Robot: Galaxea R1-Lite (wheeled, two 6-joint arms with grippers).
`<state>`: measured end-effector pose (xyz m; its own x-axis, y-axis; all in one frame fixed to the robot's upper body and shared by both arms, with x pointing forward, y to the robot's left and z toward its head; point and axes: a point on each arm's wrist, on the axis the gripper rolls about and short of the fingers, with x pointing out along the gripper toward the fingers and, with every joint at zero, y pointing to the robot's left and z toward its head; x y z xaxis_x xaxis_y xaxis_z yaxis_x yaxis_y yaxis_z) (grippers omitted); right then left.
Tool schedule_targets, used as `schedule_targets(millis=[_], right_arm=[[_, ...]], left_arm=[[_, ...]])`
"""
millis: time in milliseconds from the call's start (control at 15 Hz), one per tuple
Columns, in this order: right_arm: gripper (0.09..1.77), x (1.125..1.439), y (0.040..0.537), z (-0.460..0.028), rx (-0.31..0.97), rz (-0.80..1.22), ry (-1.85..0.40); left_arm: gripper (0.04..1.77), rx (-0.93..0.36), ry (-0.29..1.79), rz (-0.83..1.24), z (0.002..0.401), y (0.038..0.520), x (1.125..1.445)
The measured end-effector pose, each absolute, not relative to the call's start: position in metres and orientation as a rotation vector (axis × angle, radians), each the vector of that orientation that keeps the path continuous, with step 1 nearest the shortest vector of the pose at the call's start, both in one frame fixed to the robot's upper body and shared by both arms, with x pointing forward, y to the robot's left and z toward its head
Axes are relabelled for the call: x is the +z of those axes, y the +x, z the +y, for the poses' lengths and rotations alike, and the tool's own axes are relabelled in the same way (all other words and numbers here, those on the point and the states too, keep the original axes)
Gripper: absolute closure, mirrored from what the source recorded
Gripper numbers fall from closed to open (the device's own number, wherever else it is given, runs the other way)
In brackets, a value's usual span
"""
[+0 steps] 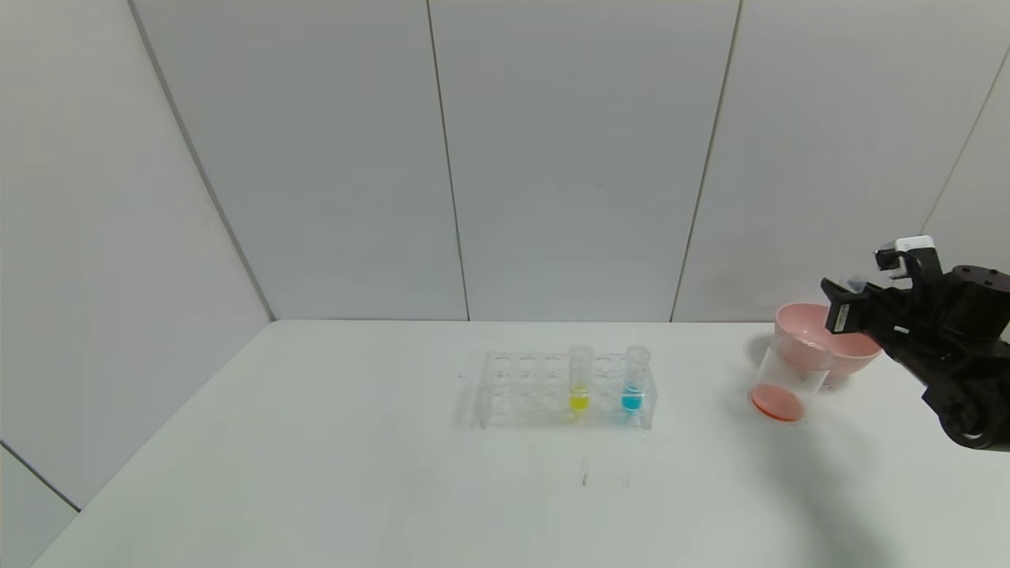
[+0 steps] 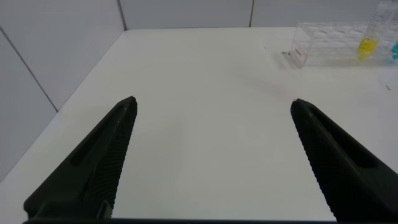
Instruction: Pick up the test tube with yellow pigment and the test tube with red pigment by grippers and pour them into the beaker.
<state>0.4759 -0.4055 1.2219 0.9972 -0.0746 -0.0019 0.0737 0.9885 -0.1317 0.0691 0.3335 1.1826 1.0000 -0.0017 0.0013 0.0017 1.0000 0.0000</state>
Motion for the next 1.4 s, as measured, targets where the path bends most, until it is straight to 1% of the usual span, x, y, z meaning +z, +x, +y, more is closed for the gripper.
schedule_targets(millis=[200,333,467,533,733,933,1133,1400], right_arm=[[1.30,1.202,0.479,-0.408,-0.081,0.055,-0.120],[1.30,1.193,0.484,-0.411,-0.115,0.062,-0.122],[1.30,1.187,0.487,-0.412,-0.124,0.066,-0.125],[1.23,1.183,0.488,-0.412,-0.125,0.076,-0.124],[0.88,1.179,0.491,-0.414,-0.128,0.083,-0.121],[0.64,1.186,0.496,-0.418,-0.140,0.050,-0.123],[0.48,1.201,0.503,-0.416,-0.132,-0.008,-0.131],[0.35,1.213,0.503,-0.413,-0.125,-0.039,-0.136]], left_arm=[[0.05,-0.002,0.000,-0.001,0.333,0.069,1.183],[0.05,-0.002,0.000,-0.001,0.333,0.069,1.183],[0.05,-0.002,0.000,-0.001,0.333,0.069,1.183],[0.05,-0.002,0.000,-0.001,0.333,0.069,1.183],[0.05,-0.002,0.000,-0.001,0.333,0.069,1.183],[0.05,-0.002,0.000,-0.001,0.333,0.069,1.183],[0.05,-0.002,0.000,-0.001,0.333,0.069,1.183],[0.05,-0.002,0.000,-0.001,0.333,0.069,1.183]])
